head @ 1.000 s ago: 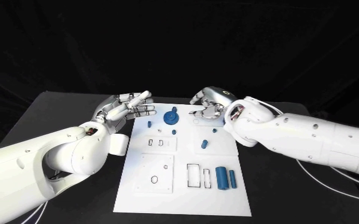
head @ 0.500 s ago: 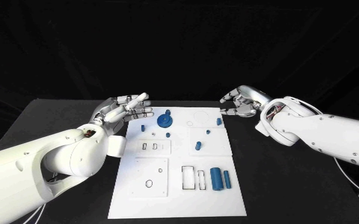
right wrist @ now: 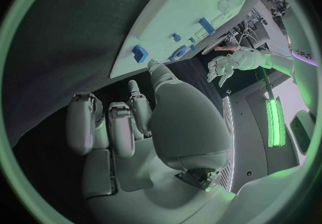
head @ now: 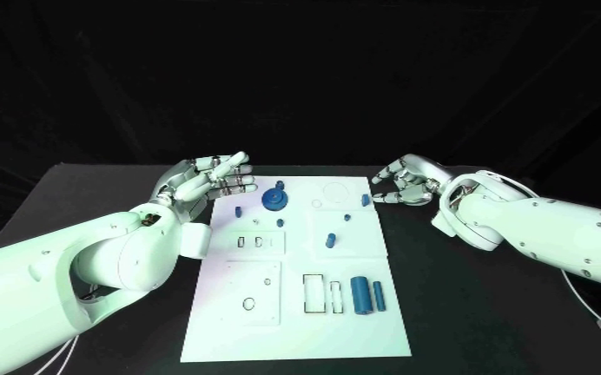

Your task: Assemble the parts on the task board

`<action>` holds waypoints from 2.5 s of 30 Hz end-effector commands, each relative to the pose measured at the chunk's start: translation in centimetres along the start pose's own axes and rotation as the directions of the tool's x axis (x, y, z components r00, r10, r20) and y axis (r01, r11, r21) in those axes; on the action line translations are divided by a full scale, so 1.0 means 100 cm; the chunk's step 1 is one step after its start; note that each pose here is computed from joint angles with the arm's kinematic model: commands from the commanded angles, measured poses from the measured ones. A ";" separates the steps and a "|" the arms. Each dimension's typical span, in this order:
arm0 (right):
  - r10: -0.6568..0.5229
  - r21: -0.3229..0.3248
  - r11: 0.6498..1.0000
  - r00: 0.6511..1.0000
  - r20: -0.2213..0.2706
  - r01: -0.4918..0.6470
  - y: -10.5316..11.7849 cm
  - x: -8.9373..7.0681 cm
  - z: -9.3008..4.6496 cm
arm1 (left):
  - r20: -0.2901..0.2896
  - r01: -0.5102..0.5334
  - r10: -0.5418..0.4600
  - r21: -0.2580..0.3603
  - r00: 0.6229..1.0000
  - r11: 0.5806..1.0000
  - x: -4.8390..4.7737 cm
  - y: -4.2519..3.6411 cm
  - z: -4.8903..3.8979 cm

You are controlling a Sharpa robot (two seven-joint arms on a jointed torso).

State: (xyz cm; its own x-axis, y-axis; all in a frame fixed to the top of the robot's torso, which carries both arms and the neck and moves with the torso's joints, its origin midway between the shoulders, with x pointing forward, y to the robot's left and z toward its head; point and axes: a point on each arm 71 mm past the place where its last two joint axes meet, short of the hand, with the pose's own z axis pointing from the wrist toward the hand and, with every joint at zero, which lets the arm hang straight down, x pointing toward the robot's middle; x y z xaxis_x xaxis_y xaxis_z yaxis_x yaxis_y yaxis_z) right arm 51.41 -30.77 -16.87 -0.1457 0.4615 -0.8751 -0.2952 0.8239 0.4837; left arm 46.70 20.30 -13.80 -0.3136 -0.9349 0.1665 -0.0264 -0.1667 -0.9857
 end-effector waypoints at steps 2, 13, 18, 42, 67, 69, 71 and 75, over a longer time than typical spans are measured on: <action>0.011 -0.010 1.000 0.999 -0.045 -0.012 0.000 0.010 0.001 | -0.024 0.005 -0.005 0.010 1.000 1.000 0.0031 -0.0009 0.0004; 0.016 -0.008 1.000 0.998 -0.063 -0.016 0.002 0.021 0.006 | -0.022 0.004 -0.004 0.010 1.000 1.000 0.0023 -0.0009 0.0005; 0.007 -0.008 1.000 0.998 -0.068 -0.008 0.004 0.023 0.008 | -0.022 0.004 -0.004 0.009 1.000 1.000 0.0023 -0.0008 0.0004; -0.016 0.001 1.000 0.997 -0.077 0.016 0.006 0.028 0.015 | -0.019 0.003 -0.003 0.008 1.000 1.000 0.0012 -0.0009 0.0003; -0.036 0.010 0.999 0.996 -0.086 0.037 0.006 0.032 0.019 | -0.018 0.003 -0.003 0.007 1.000 1.000 0.0007 -0.0009 0.0000; -0.035 0.009 0.999 0.996 -0.080 0.036 0.007 0.032 0.020 | -0.019 0.003 -0.003 0.007 1.000 1.000 0.0007 -0.0009 -0.0001; -0.031 0.008 0.999 0.997 -0.069 0.032 0.008 0.032 0.020 | -0.019 0.003 -0.003 0.007 1.000 1.000 0.0007 -0.0009 -0.0001; -0.022 0.009 1.000 0.999 -0.028 0.022 0.009 0.030 0.020 | -0.018 0.003 -0.002 0.007 1.000 1.000 0.0005 -0.0009 0.0000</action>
State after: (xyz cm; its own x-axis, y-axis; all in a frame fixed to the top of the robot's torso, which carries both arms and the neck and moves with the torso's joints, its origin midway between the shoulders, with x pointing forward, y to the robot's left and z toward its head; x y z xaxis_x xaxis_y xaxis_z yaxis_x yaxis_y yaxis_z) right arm 52.61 -27.95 -19.11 -0.1948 0.4241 -0.8844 -0.2925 0.8355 0.4651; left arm 46.74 20.47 -13.84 -0.3116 -0.9356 0.1657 -0.0269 -0.1656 -0.9858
